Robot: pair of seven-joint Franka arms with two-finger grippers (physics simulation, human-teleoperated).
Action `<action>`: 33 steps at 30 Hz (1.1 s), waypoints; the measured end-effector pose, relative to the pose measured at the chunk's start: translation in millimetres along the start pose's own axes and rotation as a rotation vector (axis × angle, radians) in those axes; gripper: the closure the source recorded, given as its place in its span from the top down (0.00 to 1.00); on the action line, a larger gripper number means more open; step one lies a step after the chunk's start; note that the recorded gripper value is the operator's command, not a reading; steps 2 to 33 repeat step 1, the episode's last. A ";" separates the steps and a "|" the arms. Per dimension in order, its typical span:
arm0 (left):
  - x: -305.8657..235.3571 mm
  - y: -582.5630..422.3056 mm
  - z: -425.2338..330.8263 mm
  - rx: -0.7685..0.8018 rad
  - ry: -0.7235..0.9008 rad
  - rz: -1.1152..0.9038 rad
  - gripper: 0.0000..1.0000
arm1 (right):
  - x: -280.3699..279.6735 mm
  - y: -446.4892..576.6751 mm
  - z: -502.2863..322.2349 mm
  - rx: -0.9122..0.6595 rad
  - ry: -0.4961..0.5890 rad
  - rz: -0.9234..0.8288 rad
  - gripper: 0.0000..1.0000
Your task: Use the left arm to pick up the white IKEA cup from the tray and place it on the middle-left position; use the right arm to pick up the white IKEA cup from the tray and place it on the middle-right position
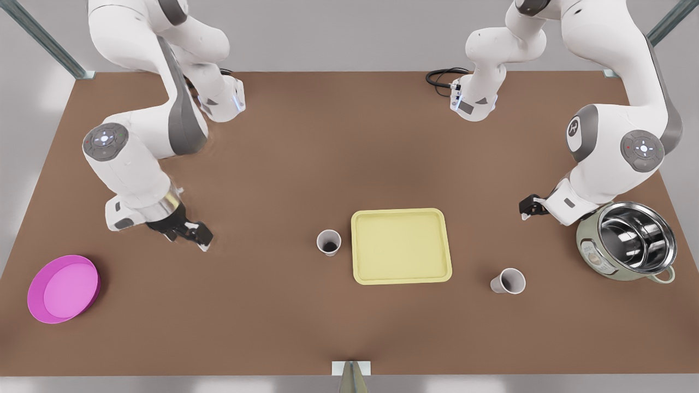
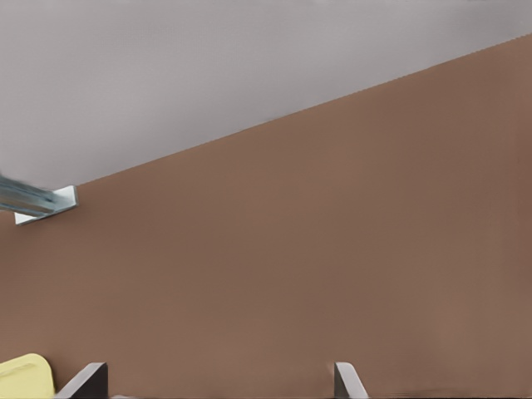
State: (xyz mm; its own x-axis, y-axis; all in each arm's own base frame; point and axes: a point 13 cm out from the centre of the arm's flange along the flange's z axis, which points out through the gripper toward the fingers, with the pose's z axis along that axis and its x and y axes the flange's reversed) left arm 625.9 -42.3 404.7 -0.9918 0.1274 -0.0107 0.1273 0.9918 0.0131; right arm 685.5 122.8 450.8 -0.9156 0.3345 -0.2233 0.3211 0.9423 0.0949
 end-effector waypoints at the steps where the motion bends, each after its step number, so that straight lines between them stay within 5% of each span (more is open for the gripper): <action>1: 0.0 -0.2 0.7 0.001 0.001 0.000 1.00 | -10.1 -41.5 -17.2 0.030 0.006 0.030 1.00; 33: 0.0 -0.2 0.7 0.001 0.001 0.000 1.00 | -10.1 -41.5 -17.2 0.030 0.006 0.030 1.00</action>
